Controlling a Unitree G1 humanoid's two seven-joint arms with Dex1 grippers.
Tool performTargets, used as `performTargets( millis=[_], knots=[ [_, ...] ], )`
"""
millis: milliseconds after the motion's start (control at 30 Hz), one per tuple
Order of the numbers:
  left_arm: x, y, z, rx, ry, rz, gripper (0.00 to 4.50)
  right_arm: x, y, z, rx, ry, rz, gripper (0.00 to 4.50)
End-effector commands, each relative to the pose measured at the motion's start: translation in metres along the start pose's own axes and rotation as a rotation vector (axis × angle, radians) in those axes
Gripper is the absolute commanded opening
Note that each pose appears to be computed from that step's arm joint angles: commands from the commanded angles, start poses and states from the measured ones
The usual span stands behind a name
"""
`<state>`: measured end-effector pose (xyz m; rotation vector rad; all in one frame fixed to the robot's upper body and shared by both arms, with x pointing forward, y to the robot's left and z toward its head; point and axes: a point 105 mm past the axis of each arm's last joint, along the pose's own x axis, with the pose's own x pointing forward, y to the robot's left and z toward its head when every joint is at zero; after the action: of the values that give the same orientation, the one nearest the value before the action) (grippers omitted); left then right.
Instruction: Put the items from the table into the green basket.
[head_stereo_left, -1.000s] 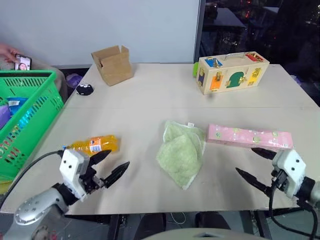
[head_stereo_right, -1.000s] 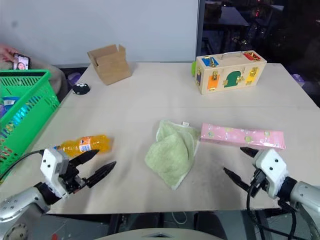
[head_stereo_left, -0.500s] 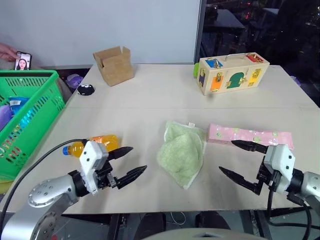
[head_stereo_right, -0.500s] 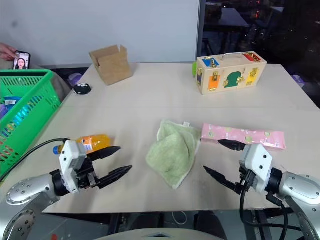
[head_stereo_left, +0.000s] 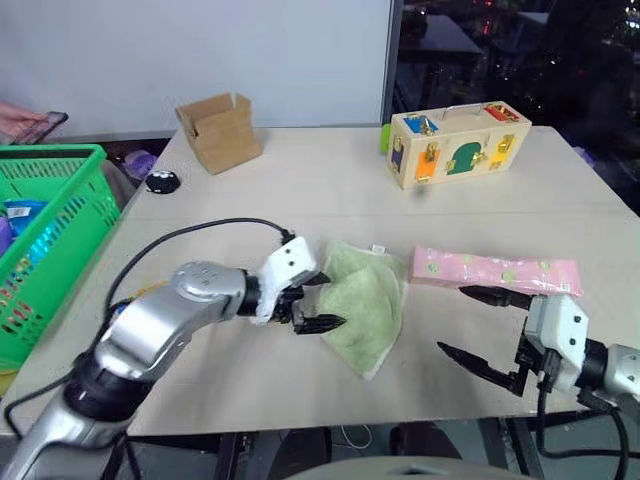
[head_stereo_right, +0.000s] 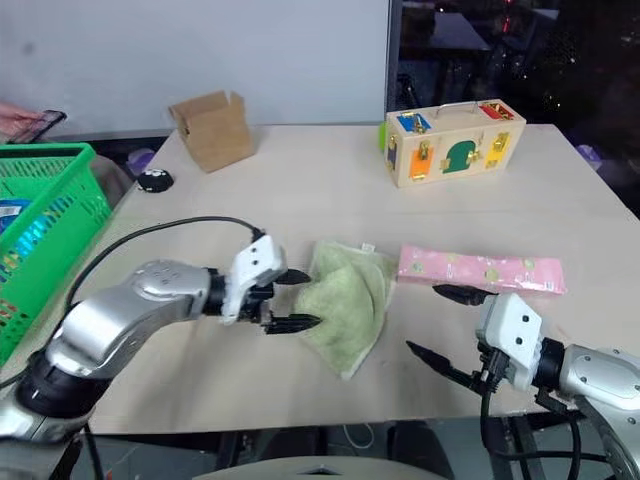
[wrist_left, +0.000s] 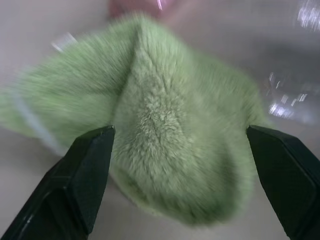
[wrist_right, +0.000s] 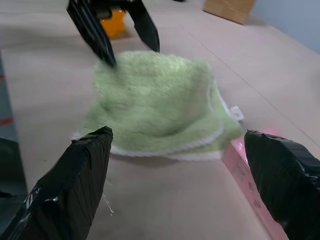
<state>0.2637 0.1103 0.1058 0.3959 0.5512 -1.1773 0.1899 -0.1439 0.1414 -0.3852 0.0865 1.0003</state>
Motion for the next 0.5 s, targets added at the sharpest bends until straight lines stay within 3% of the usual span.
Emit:
performTargets(
  millis=[33,167,333,500],
  knots=[
    [0.018,0.005,-0.004,0.042,0.08,-0.032,4.39,0.005,0.004,0.011,-0.038,-0.035,-0.027,4.47],
    [0.028,0.009,-0.013,0.082,0.121,-0.05,2.62,0.003,0.011,0.009,-0.028,-0.027,-0.037,4.5],
    [0.023,0.015,-0.002,0.045,0.031,-0.015,0.27,0.004,0.012,0.012,-0.033,-0.035,-0.034,4.5],
    [0.002,0.028,0.021,-0.031,-0.153,0.12,0.11,0.013,0.002,0.016,-0.041,-0.068,-0.035,4.5]
  ],
)
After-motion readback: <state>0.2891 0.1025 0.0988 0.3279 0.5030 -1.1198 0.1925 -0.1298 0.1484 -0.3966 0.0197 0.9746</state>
